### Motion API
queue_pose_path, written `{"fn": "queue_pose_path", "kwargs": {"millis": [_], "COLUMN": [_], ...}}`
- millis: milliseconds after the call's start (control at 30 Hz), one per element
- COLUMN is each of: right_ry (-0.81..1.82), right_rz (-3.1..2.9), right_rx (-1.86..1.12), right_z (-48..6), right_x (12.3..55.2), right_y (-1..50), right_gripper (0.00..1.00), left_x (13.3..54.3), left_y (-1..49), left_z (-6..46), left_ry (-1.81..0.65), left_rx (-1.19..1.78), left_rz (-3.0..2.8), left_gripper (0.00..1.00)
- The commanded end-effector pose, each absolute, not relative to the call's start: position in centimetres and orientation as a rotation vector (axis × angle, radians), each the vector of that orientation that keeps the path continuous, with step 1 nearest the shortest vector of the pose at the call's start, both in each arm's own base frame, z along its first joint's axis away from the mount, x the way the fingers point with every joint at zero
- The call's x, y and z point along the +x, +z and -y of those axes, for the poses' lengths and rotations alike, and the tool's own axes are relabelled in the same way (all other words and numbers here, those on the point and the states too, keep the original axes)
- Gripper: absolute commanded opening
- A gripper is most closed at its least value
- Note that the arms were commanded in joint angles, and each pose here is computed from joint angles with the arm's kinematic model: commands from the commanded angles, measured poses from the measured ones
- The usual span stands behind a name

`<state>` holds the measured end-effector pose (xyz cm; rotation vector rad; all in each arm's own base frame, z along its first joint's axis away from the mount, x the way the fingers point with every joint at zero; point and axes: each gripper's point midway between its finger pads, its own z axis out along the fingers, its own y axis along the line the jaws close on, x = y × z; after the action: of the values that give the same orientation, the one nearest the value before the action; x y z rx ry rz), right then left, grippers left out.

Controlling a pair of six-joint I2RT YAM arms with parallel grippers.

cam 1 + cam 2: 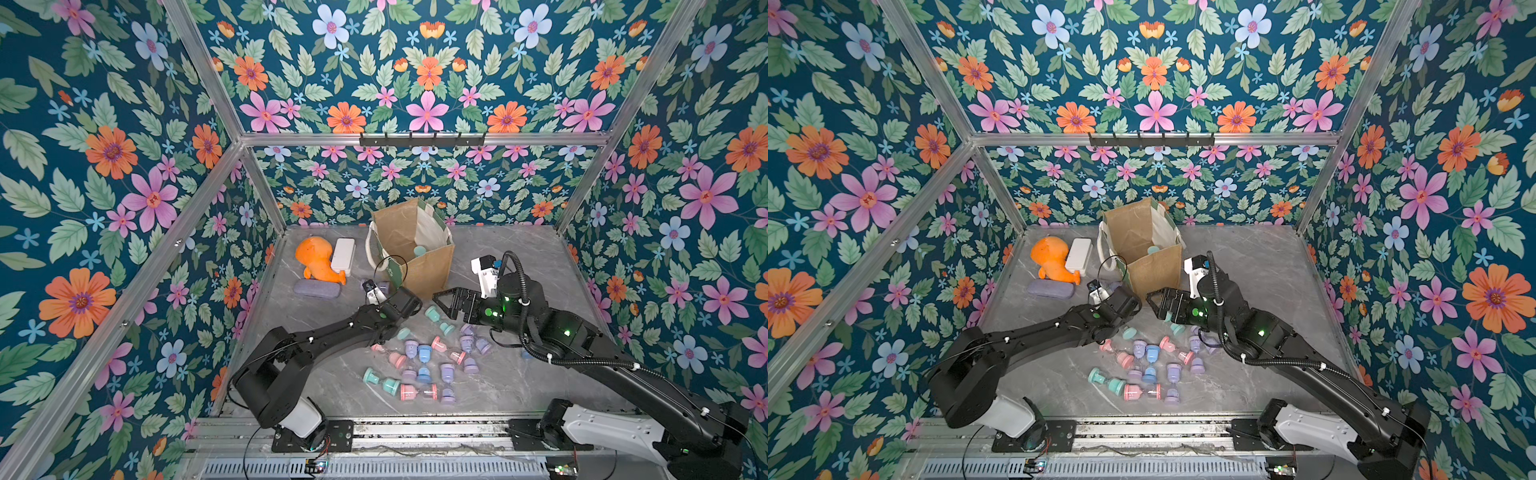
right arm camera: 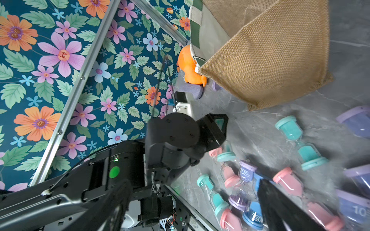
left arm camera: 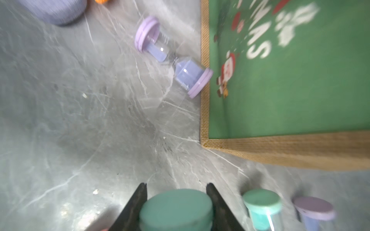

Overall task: Put the hourglass into the canvas bag
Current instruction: Pick up the hourglass from the center of the board, then place the hourglass in the canvas bag.

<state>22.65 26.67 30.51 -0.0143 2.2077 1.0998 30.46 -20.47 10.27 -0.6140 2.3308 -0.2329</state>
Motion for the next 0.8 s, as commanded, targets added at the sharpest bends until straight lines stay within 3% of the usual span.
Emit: {"fn": "queue_pose_path", "kwargs": {"millis": [0,433,767], "right_ry": [1.021,0.931,0.964], "right_rz": [-2.266,-2.345,-2.249], "right_rx": [0.016,0.081,0.012], "right_z": [-25.2,-23.4,-24.6], "right_x": [22.5,23.0,24.9], "right_y": [29.3,27.8,30.1], "right_gripper": [0.99,0.99,0.99], "left_x": [30.0,30.7,34.8], "left_y": [11.9,23.8,31.6], "left_z": [19.5,19.6,21.5], "left_ry": [-0.205,-0.279,-0.290], "left_rx": [-0.571,-0.371,-0.246], "left_rz": [-2.323,-2.186,-2.093], "left_gripper": [0.22,0.22,0.22]}}
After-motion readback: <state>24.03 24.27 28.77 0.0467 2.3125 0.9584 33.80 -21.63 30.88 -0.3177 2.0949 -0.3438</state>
